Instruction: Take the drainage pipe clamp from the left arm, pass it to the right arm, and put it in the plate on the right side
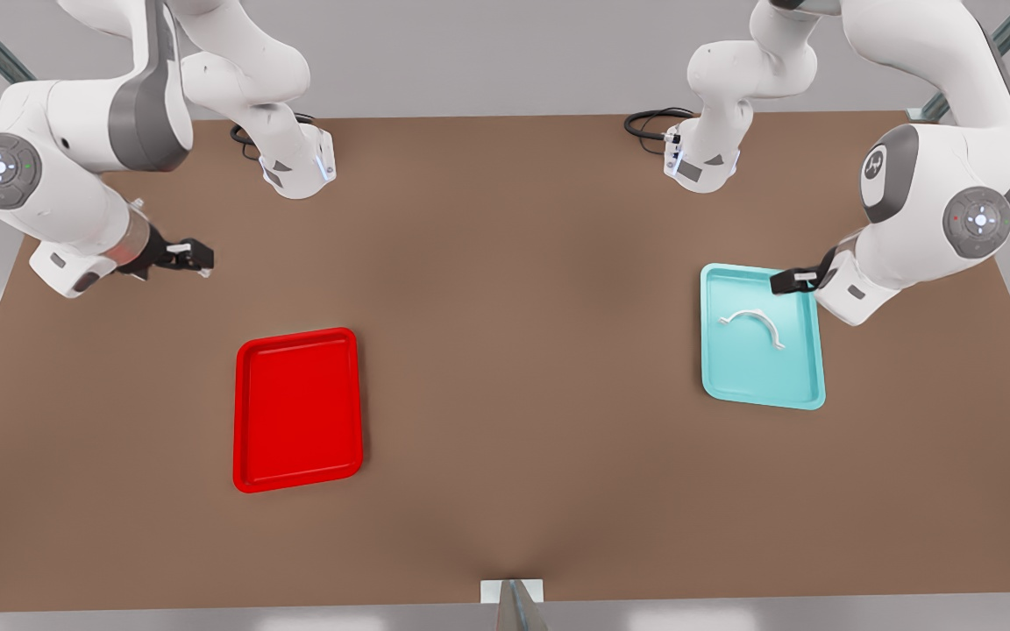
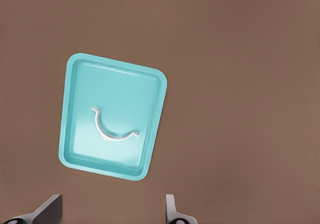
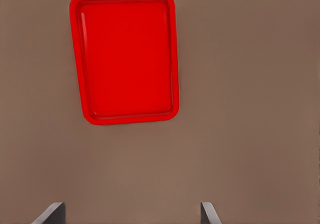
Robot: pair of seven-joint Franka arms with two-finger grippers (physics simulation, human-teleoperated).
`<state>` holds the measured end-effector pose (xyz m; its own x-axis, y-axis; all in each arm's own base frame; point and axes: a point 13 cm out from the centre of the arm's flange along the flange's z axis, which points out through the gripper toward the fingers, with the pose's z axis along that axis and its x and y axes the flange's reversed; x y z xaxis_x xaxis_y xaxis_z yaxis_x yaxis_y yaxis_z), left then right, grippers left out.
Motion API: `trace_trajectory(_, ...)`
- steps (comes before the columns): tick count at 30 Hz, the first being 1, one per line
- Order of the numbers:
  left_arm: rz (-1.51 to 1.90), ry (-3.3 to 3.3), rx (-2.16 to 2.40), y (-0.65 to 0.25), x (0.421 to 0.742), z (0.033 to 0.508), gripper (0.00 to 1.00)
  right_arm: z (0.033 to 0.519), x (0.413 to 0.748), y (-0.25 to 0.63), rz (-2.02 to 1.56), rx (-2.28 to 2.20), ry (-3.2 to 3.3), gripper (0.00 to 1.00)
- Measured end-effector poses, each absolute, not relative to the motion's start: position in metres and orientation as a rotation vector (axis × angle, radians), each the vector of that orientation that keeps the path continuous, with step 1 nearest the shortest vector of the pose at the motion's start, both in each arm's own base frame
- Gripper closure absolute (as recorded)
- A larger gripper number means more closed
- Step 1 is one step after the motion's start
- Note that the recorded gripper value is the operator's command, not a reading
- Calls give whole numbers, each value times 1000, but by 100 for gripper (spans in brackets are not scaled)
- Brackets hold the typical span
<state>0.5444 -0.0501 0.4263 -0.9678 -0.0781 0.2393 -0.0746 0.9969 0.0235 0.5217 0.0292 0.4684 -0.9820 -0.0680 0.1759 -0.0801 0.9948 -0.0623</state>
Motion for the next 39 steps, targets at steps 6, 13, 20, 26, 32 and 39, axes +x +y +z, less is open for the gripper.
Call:
trace_trajectory(6,-39,-2837,245,-13,569,358,0,466,534,21,114,97,-3002,0)
trace_trajectory(13,-64,-2809,410,55,564,183,0,460,538,22,132,112,-3010,0)
trace_trajectory(20,-46,-2881,444,70,515,117,0,452,539,30,149,149,-3009,0)
trace_trajectory(26,-47,-2969,458,85,492,84,0,445,539,35,156,174,-3006,0)
trace_trajectory(32,14,-2983,505,85,488,70,0,438,539,31,154,176,-3005,0)
trace_trajectory(39,22,-2951,472,92,476,45,21,435,541,19,151,158,-3009,0)
